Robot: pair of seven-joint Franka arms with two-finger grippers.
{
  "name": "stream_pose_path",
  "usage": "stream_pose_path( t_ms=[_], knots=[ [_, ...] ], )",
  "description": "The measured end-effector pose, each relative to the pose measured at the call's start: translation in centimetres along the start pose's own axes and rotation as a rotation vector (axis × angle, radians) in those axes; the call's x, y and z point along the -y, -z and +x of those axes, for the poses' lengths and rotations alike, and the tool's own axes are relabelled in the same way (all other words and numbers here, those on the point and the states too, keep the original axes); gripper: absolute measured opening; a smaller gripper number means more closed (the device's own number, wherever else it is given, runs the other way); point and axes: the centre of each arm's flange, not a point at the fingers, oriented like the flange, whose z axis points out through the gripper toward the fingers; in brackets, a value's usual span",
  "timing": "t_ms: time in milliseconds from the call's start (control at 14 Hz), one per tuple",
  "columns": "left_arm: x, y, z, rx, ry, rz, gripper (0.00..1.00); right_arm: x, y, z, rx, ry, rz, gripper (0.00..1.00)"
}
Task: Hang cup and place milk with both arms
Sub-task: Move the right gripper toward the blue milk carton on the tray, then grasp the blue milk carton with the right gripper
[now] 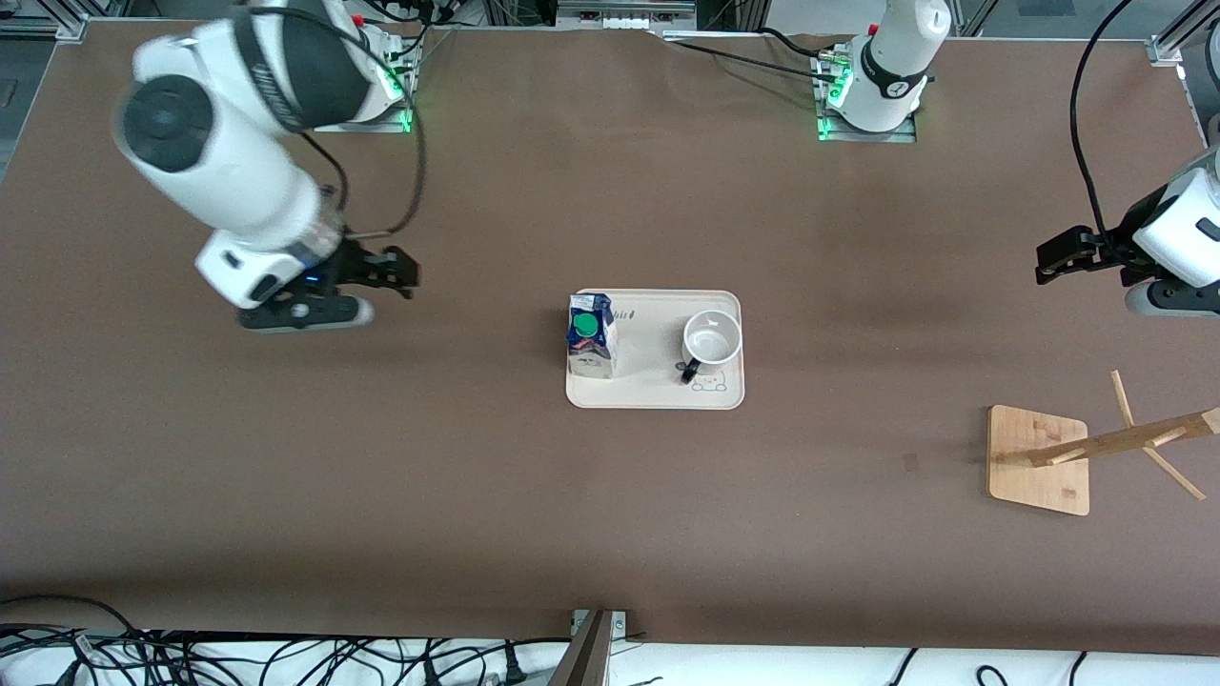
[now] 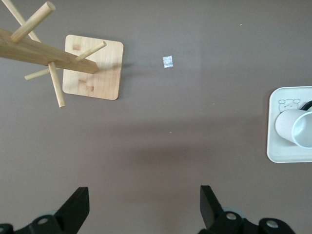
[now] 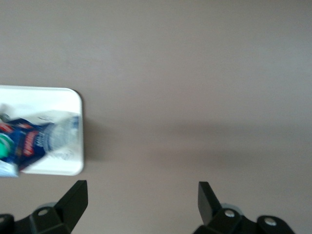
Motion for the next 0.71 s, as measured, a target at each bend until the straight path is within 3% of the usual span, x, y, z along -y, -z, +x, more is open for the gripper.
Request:
stream_pose_path(
  t_ms=[143,286,500,714],
  knots=[
    [0.8,0.9,0.0,-0.022,0.028,-0.069,1.0,6.2,-2.1,0.1,-0.007,-0.083,0.007,1.0],
    [2.3,1.7,-0.1,-0.042,0.06,-0.106,1.0,11.7,-4.5,-0.3,-0.029,-0.158,0.051,1.0],
    [2.9,2.0,-0.1,-0.049,0.071,-0.11,1.0,16.6,-7.8,-1.8,-0.036,-0.226,0.066,1.0],
    [3.4,-0.2,0.9,-0.012,0.08,-0.111,1.0,18.1,-9.7,-2.6,-0.027,-0.258,0.061,1.0]
  ],
)
